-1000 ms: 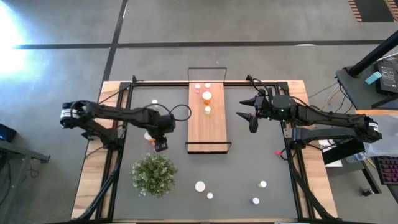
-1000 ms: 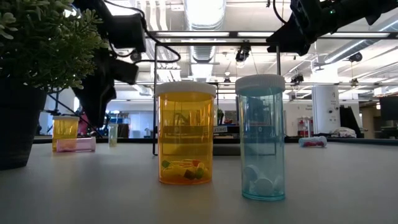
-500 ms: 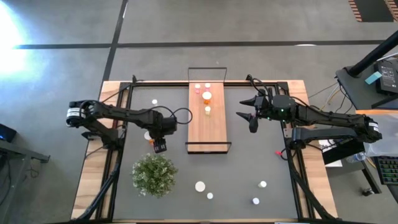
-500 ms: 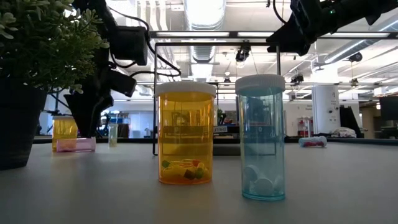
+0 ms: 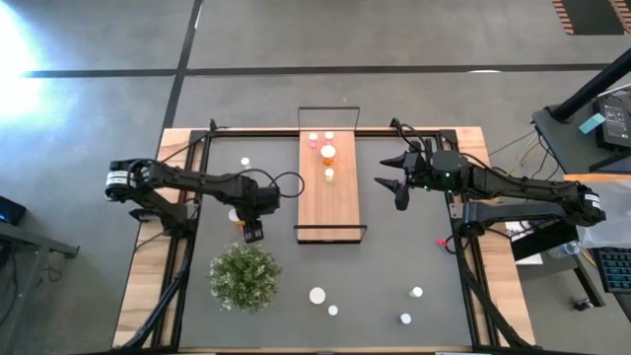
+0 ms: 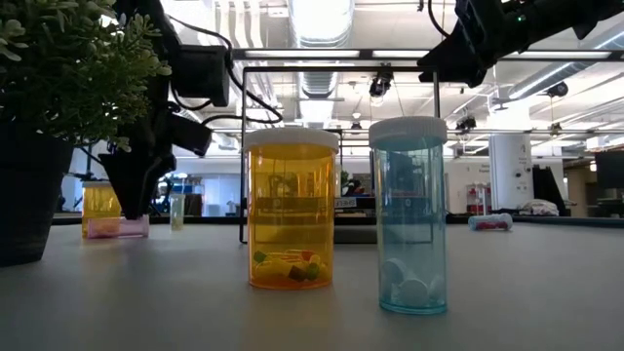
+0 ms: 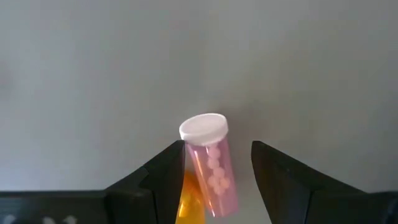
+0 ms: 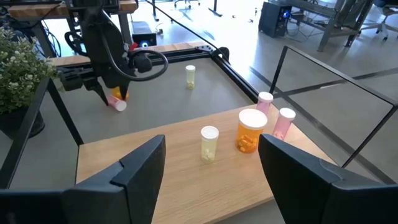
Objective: Pick and place medicine bottles onto shelf by color
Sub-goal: Put the pink pill bottle on the shelf aligned with the other pink pill bottles
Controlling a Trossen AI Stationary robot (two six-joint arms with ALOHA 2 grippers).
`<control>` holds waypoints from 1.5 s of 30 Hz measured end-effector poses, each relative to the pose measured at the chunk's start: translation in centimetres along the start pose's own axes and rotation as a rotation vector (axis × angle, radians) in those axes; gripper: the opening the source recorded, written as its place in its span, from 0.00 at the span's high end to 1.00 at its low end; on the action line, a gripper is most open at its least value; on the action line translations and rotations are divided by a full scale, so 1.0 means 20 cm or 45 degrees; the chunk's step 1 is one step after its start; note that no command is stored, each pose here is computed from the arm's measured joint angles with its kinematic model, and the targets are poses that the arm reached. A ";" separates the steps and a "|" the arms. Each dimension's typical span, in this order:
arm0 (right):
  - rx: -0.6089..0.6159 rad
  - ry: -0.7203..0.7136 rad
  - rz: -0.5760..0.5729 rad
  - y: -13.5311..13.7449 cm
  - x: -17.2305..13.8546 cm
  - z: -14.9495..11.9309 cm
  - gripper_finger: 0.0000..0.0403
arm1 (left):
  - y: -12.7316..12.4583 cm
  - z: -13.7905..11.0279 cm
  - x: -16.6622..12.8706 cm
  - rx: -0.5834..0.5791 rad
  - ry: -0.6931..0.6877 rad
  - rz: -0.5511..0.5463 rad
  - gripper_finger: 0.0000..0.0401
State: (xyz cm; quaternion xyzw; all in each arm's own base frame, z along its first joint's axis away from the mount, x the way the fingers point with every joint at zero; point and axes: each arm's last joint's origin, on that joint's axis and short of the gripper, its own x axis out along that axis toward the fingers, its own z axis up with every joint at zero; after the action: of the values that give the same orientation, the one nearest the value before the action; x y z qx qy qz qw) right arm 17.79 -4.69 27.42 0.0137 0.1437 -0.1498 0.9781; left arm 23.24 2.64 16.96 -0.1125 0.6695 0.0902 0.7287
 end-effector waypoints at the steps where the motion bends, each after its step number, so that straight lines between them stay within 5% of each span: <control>1: 0.000 0.000 0.000 0.00 0.00 0.00 0.38 | 0.00 0.00 0.01 0.000 0.000 0.000 0.58; 38: 0.000 0.000 0.000 0.00 0.00 0.00 0.38 | -0.01 0.03 0.11 0.002 0.052 -0.015 0.58; 45: 0.000 0.000 0.000 0.00 0.00 0.00 0.38 | -0.01 0.05 0.10 0.000 0.024 -0.040 0.67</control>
State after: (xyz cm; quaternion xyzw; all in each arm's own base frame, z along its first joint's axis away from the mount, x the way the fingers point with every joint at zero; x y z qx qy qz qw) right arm 17.79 -4.69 27.43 0.0137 0.1437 -0.1498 0.9781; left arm 24.44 2.67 15.08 -0.1240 0.6744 0.0776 0.7237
